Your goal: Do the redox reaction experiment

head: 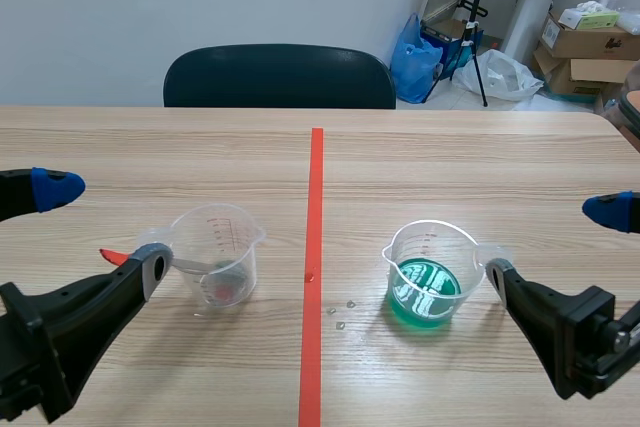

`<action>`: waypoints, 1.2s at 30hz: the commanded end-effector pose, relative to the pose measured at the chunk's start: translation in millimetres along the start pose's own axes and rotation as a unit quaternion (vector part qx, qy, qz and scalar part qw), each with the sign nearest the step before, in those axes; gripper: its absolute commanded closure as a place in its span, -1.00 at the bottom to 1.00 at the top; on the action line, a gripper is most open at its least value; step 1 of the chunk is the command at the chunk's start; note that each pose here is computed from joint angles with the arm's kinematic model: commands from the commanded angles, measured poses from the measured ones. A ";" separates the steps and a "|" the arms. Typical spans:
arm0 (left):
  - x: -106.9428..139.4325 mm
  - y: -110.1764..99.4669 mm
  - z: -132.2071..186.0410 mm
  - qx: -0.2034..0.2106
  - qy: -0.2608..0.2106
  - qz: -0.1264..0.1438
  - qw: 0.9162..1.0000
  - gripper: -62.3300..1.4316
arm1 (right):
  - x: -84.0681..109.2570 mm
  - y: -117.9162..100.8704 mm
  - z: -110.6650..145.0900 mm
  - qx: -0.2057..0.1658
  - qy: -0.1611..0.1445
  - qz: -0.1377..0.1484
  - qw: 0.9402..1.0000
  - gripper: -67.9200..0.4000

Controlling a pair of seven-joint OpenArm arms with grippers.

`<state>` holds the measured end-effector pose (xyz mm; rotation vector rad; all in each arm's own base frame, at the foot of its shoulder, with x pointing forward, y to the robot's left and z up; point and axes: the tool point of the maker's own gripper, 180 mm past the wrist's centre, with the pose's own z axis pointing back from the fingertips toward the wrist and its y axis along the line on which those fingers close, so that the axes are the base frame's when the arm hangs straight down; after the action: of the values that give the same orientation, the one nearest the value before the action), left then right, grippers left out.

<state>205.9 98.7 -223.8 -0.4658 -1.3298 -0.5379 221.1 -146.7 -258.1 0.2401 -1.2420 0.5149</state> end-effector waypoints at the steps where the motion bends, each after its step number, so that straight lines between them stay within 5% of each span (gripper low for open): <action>1: 7.8 -2.2 -0.4 0.000 -0.014 0.002 1.000 -1.00 | 10.7 -0.5 -0.2 0.003 -0.017 0.007 1.000 -1.00; 24: 8.1 -2.2 -0.4 0.000 -0.014 0.002 1.000 -1.00 | 10.7 -0.5 -0.2 0.003 -0.017 0.007 1.000 -1.00; 36: -3.8 13.8 7.7 0.029 0.018 -0.026 0.999 -1.00 | 10.8 -0.6 -0.2 0.003 -0.017 0.007 1.000 -1.00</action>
<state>211.0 115.8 -228.7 -0.3593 -1.3163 -0.5540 221.1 -146.7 -258.1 0.2401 -1.2420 0.5149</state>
